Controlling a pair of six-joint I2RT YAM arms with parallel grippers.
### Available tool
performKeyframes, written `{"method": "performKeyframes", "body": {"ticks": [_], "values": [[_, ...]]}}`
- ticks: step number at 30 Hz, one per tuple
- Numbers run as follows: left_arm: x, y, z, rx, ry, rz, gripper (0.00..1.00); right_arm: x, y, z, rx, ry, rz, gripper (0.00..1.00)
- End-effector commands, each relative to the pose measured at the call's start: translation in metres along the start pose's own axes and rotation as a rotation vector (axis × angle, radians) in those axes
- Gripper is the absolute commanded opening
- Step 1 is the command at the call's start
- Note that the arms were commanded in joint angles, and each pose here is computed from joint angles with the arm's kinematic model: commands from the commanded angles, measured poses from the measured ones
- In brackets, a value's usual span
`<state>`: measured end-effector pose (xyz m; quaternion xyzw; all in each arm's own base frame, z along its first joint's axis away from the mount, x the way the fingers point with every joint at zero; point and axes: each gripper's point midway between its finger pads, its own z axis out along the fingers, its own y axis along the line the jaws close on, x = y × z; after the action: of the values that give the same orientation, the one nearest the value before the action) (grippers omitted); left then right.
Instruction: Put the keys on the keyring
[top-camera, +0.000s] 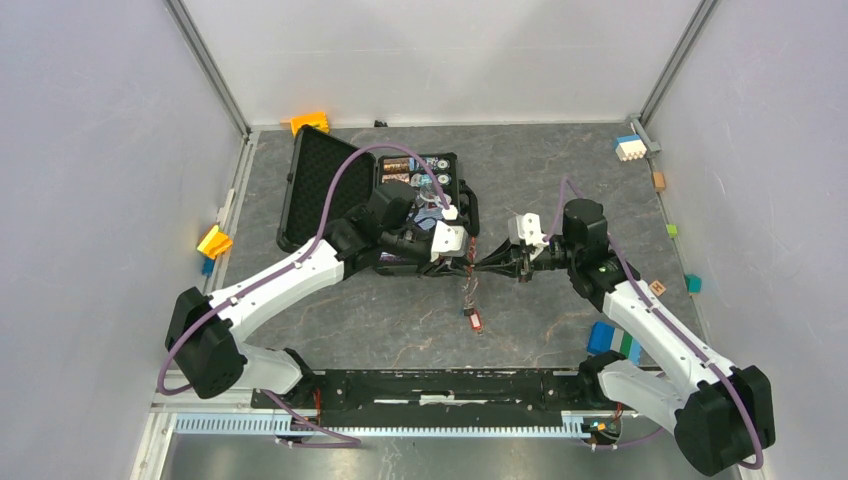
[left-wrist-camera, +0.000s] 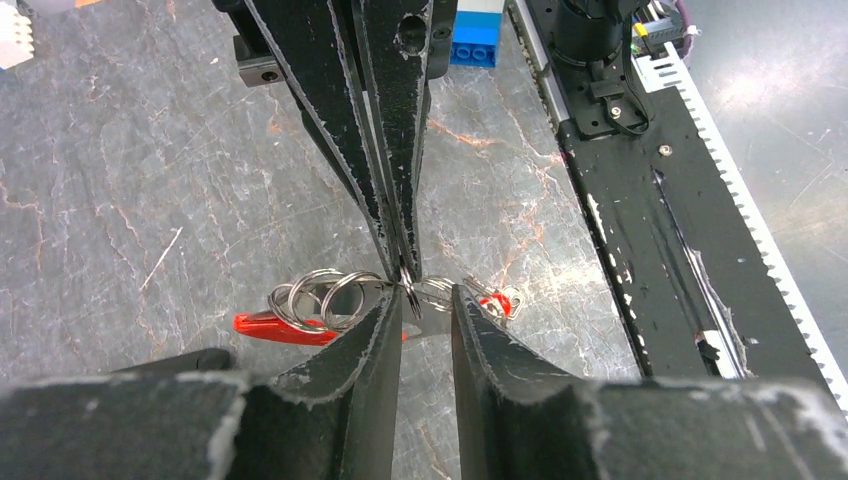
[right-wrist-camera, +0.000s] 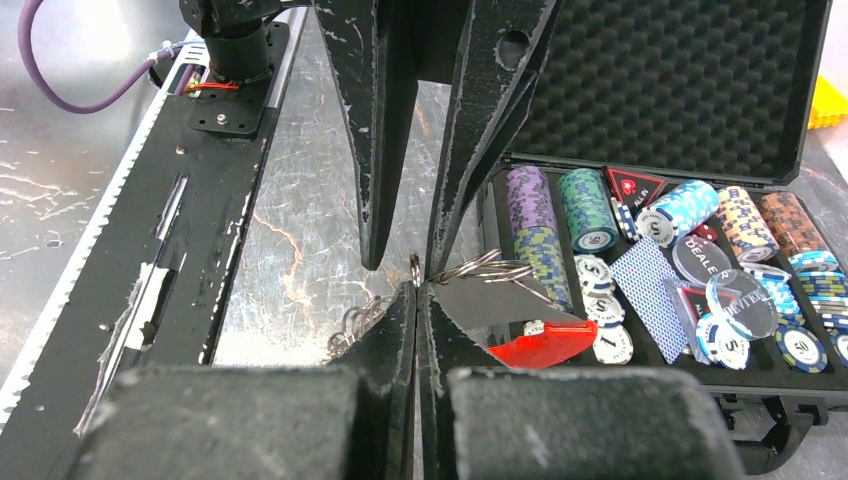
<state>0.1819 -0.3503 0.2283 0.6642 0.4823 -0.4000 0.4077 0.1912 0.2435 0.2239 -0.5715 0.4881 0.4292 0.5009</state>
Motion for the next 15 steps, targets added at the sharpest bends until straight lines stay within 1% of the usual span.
{"method": "performKeyframes", "body": {"ticks": [1,10,15], "values": [[-0.006,-0.002,0.004,0.015,-0.038,-0.001,0.31,-0.014,-0.003,-0.001,0.010,-0.034,-0.047,0.00],[-0.010,0.011,0.008,-0.016,-0.027,-0.048,0.21,-0.009,-0.014,-0.004,0.049,0.041,-0.051,0.00],[-0.009,0.014,0.013,-0.010,-0.019,-0.070,0.18,-0.008,-0.019,-0.005,0.069,0.074,-0.045,0.00]]}}
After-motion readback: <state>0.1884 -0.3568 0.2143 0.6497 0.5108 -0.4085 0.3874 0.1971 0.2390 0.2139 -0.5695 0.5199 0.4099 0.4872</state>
